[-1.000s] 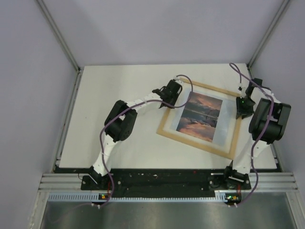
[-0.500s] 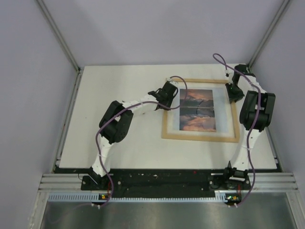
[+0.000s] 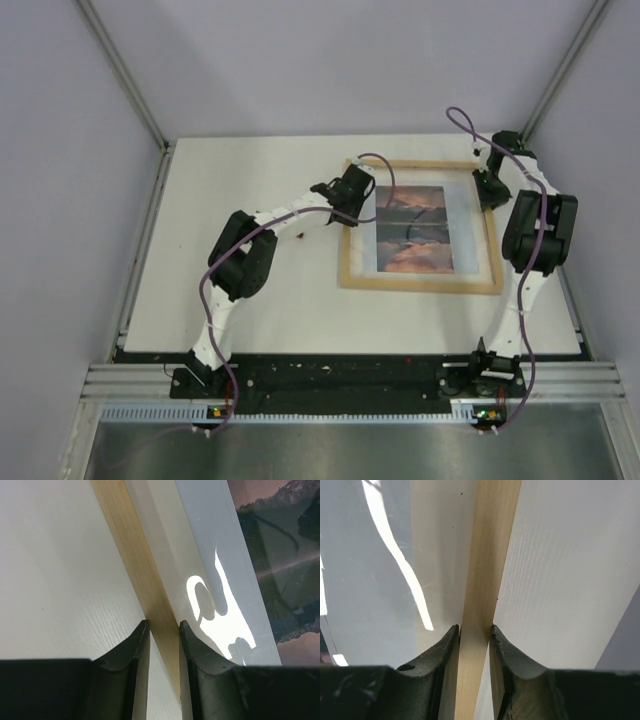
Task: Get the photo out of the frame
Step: Adjust the photo frame at the center of the board, then pick up the photo frame item from the photo frame.
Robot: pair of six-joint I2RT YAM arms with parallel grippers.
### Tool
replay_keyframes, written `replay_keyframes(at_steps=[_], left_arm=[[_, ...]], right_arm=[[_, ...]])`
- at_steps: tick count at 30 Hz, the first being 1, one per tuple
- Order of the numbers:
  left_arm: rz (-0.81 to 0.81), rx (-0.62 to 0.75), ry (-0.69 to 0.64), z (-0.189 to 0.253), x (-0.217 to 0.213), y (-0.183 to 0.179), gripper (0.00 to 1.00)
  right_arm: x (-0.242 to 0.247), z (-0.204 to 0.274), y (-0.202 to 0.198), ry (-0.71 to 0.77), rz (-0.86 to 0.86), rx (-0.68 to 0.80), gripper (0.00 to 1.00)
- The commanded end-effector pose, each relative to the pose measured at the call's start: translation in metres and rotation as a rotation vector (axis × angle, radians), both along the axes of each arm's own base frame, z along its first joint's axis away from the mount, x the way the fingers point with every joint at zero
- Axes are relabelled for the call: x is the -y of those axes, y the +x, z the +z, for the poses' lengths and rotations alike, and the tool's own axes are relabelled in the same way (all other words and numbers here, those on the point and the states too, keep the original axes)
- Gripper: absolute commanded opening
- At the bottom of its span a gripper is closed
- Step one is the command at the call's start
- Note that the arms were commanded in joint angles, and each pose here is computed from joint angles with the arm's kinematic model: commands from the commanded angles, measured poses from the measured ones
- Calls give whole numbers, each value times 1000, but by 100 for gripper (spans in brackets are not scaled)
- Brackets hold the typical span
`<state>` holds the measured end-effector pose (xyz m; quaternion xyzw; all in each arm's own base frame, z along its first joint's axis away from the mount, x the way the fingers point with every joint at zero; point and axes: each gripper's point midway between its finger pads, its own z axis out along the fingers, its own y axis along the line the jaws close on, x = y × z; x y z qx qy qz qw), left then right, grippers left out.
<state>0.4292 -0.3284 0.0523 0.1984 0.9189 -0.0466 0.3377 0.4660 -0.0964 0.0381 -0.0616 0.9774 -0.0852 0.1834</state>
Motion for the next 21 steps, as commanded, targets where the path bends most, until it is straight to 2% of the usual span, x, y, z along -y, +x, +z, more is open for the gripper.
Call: replay_keyframes(at_steps=[1, 11, 17, 21], left_arm=[[-130, 127, -149, 80, 40, 9, 0], [-138, 193, -171, 123, 29, 6, 0], [-127, 237, -131, 146, -14, 2, 0], [-104, 220, -88, 137, -53, -3, 0]], right_arm=[[-28, 102, 44, 29, 59, 281, 0], [-52, 174, 41, 30, 68, 387, 0], [-100, 174, 32, 58, 123, 361, 0], [-126, 160, 28, 51, 146, 327, 0]])
